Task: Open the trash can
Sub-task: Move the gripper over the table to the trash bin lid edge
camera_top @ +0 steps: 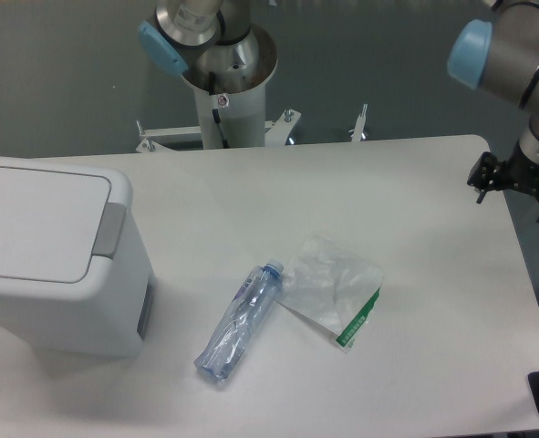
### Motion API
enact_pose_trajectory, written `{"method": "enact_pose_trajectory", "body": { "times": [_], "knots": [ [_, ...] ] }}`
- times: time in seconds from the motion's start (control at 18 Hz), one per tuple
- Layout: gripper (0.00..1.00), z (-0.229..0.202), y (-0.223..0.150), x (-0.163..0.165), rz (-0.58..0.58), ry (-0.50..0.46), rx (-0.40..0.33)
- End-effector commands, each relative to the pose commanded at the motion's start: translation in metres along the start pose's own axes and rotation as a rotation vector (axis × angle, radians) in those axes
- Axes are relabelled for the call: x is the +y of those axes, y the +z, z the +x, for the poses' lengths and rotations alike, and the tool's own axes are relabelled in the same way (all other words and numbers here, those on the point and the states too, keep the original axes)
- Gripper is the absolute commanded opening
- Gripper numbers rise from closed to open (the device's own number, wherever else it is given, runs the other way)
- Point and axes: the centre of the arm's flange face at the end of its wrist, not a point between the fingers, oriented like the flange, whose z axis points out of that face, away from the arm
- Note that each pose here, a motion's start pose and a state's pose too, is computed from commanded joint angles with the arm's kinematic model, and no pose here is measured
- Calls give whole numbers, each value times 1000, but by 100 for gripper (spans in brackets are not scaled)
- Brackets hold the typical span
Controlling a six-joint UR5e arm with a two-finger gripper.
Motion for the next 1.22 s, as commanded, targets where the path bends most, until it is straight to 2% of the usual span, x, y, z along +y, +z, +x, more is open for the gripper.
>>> {"method": "enact_pose_trajectory", "body": {
  "times": [0.17, 0.28, 0.56, 0.83, 0.89, 1.0, 1.11, 1.17, 1.22],
  "knots": [
    [100, 33, -4, -36, -5, -106, 37],
    [100, 54, -16, -55, 31, -164, 78],
    [100, 110, -39, -98, 113, -251, 192],
    [100, 168, -76, -138, 283, -395, 370],
    [100, 186, -88, -144, 293, -406, 378],
    [100, 225, -92, -165, 291, -354, 400],
    [100, 245, -88, -169, 318, -364, 490],
    [100, 252, -92, -168, 334, -377, 517],
    [100, 261, -104, -166, 348, -367, 513]
  ]
}}
